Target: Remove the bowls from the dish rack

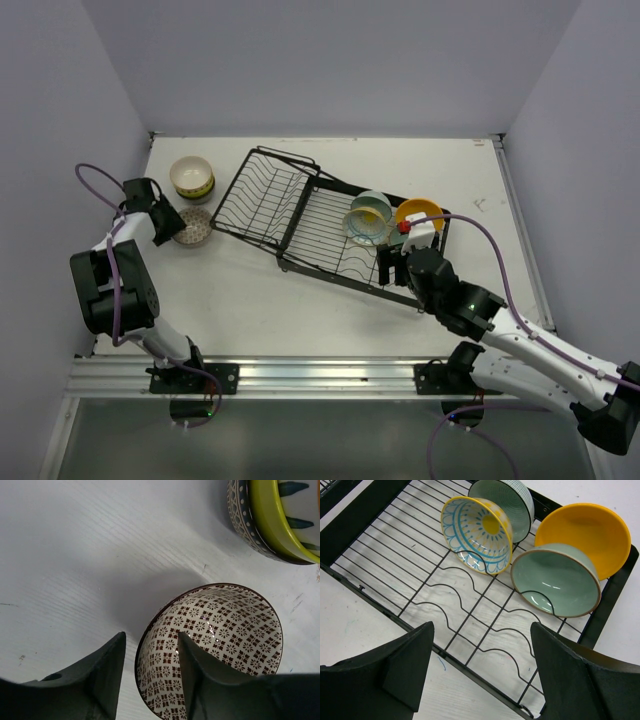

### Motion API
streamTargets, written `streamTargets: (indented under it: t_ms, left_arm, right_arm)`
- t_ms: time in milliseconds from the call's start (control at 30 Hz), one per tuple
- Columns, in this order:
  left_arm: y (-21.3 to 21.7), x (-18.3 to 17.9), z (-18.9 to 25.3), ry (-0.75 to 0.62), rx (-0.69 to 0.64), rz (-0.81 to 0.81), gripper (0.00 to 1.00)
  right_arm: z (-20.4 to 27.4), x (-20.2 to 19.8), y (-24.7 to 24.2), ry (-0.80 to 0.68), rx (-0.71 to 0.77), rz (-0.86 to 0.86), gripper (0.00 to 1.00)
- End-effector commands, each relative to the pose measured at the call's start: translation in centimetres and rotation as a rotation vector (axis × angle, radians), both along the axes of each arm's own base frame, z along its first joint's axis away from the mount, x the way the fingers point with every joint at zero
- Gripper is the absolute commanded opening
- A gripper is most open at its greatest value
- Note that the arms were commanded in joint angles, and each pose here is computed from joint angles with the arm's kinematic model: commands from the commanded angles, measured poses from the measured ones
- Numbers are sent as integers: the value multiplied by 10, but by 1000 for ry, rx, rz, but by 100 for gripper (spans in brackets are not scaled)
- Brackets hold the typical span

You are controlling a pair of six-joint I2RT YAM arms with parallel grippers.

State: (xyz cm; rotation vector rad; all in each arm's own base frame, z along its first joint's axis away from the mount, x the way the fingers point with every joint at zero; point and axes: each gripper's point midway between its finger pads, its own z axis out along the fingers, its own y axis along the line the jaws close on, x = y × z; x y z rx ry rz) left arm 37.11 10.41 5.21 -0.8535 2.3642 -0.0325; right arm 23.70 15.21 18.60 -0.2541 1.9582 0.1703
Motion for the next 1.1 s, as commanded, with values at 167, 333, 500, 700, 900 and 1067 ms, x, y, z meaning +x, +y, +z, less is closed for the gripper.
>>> streamTargets:
  t_ms: [167,333,500,700,900,1067]
  left_arm:
    - [8,16,38,-127,38,-3,74]
    - [6,15,56,-175,58,-20,81]
    - [7,13,88,-253,93,-19,85]
    - [-5,10,135,-405,101,-56,86]
    - [-27,11,169,-524,97,-135,85]
    - [-68,15,190,-611,72,-291,84]
  right_arm:
    - [6,4,8,-15,33,15,82]
    - [6,4,10,-5,24,21,83]
    - [7,3,9,5,16,19,84]
    - [11,4,7,5,30,10,85]
    - [13,21,0,62,162,-7,87]
    - [15,47,-9,90,213,-79,88]
